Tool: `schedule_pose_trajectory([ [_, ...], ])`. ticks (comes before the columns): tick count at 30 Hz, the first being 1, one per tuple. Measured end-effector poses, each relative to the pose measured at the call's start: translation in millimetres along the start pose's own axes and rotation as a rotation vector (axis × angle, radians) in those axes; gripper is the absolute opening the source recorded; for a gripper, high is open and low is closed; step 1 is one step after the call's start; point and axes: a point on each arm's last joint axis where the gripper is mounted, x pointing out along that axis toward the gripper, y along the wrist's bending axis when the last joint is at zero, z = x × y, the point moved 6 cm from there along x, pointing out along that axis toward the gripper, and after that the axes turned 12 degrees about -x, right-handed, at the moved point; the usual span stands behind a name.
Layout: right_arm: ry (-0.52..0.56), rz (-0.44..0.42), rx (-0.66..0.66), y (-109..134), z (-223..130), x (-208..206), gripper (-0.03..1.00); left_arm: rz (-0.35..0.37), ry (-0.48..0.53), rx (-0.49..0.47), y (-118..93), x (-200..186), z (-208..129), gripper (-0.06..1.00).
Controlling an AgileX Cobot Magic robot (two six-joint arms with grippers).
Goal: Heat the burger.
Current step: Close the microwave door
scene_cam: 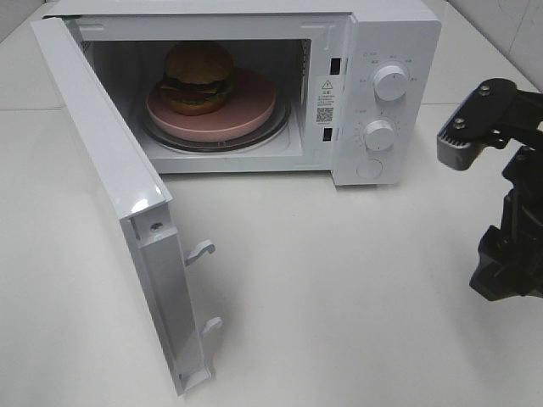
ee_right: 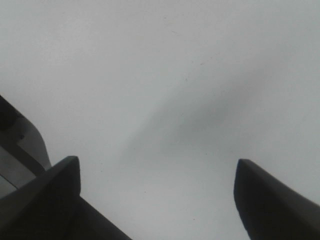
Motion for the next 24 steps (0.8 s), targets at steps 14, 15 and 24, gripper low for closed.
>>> schedule_pose_trajectory([
  [14,-0.063,-0.106,0.676,-55,-32,1,0.74,0.0,0.0,0.0,0,0,0,1.0],
  [15,-0.055,-0.116,0.749,-63,-42,1,0.74,0.0,0.0,0.0,0,0,0,1.0],
  [24,-0.027,-0.117,0.804,-60,-60,-10,0.74,0.0,0.0,0.0,0,0,0,1.0],
])
